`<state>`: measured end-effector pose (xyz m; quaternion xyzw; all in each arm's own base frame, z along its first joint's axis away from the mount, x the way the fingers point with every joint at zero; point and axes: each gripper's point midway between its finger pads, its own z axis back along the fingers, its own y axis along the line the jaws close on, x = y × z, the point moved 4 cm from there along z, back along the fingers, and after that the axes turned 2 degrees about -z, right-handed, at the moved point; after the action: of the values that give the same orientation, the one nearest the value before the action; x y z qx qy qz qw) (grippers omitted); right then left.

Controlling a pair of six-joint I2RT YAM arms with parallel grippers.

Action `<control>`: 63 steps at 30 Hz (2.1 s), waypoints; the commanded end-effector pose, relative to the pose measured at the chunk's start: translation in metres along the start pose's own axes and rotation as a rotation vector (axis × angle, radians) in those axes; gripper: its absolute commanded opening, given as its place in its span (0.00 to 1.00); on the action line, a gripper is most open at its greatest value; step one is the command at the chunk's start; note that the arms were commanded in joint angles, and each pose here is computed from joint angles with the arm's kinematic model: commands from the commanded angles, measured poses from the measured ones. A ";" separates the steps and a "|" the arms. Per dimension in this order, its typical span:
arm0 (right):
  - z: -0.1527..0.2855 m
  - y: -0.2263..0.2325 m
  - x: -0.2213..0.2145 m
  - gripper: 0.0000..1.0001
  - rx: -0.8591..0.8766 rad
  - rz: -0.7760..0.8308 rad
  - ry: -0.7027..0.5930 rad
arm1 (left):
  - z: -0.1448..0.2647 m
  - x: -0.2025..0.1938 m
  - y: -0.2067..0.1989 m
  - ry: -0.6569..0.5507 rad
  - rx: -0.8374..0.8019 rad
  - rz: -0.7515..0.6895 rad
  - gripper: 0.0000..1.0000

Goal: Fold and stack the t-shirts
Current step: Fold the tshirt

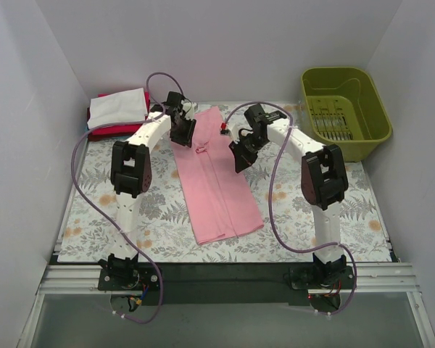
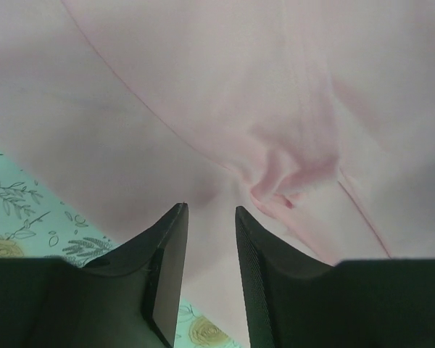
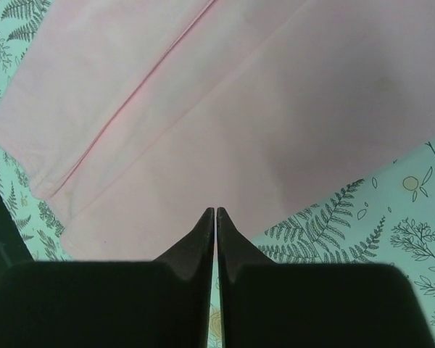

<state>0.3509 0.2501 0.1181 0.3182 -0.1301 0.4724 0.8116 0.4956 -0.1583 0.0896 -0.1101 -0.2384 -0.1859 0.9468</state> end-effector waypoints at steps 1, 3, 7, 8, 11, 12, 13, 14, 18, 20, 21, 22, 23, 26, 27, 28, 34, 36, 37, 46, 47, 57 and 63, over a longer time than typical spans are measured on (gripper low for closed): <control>0.016 0.000 0.000 0.07 -0.039 -0.020 -0.016 | -0.014 -0.007 0.008 0.044 0.030 0.008 0.31; 0.020 -0.004 -0.006 0.07 -0.047 -0.040 -0.019 | -0.020 -0.007 0.005 0.052 -0.001 -0.011 0.28; 0.024 -0.003 -0.021 0.06 -0.045 -0.064 -0.006 | -0.045 -0.012 0.000 0.078 -0.045 -0.058 0.26; 0.023 -0.002 -0.027 0.05 -0.041 -0.072 0.007 | -0.048 -0.012 -0.001 0.080 -0.054 -0.063 0.26; 0.026 -0.001 -0.032 0.06 -0.050 -0.060 0.012 | -0.062 -0.004 -0.008 0.060 -0.075 -0.090 0.25; 0.028 0.000 -0.032 0.06 -0.052 -0.057 0.010 | -0.063 0.001 -0.011 0.046 -0.089 -0.099 0.26; 0.028 0.000 -0.033 0.06 -0.052 -0.055 0.010 | -0.063 0.008 -0.014 0.021 -0.101 -0.110 0.26; 0.029 -0.001 -0.032 0.06 -0.055 -0.053 0.007 | -0.067 0.012 -0.015 0.001 -0.115 -0.114 0.27; 0.031 -0.006 -0.018 0.06 -0.059 -0.032 -0.021 | -0.060 0.036 -0.023 -0.102 -0.170 -0.165 0.29; 0.031 -0.010 -0.012 0.06 -0.063 -0.024 -0.033 | -0.050 0.054 -0.026 -0.174 -0.178 -0.186 0.30; 0.028 -0.015 -0.009 0.06 -0.065 -0.027 -0.034 | -0.037 0.065 -0.027 -0.216 -0.175 -0.193 0.30; 0.032 -0.019 0.004 0.06 -0.083 -0.010 -0.062 | -0.028 0.074 -0.028 -0.248 -0.170 -0.200 0.31; 0.032 -0.022 0.010 0.06 -0.092 -0.015 -0.076 | -0.019 0.082 -0.028 -0.282 -0.165 -0.205 0.31; 0.029 -0.039 0.031 0.06 -0.124 -0.004 -0.123 | 0.011 0.089 -0.031 -0.313 -0.168 -0.184 0.31; 0.029 -0.044 0.034 0.06 -0.141 -0.009 -0.130 | 0.016 0.086 -0.034 -0.305 -0.181 -0.176 0.31; 0.029 -0.048 0.041 0.06 -0.157 0.002 -0.139 | 0.030 0.085 -0.038 -0.309 -0.191 -0.168 0.31; 0.018 -0.086 0.061 0.04 -0.268 0.019 -0.179 | 0.023 0.033 -0.046 -0.129 -0.244 -0.048 0.27; 0.010 -0.096 0.062 0.03 -0.284 0.023 -0.177 | 0.018 0.024 -0.045 -0.097 -0.237 -0.022 0.26; 0.008 -0.097 0.064 0.03 -0.279 0.026 -0.181 | 0.015 0.018 -0.044 -0.080 -0.232 -0.008 0.25; -0.023 -0.115 0.046 0.01 -0.289 -0.048 -0.133 | -0.022 -0.025 -0.027 0.074 -0.142 0.058 0.23; -0.025 -0.119 0.045 0.01 -0.301 -0.055 -0.132 | -0.026 -0.032 -0.023 0.097 -0.135 0.066 0.22; -0.041 -0.158 0.040 0.01 -0.433 -0.142 -0.150 | -0.046 -0.025 0.000 0.093 -0.126 0.078 0.22; -0.044 -0.170 0.042 0.01 -0.442 -0.161 -0.175 | -0.060 -0.018 0.011 0.073 -0.089 0.065 0.23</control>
<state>0.5025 0.2555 0.0587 0.2012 -0.2751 0.3553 0.8704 0.5064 -0.1759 0.0565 -0.1926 -0.2086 -0.1706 0.9435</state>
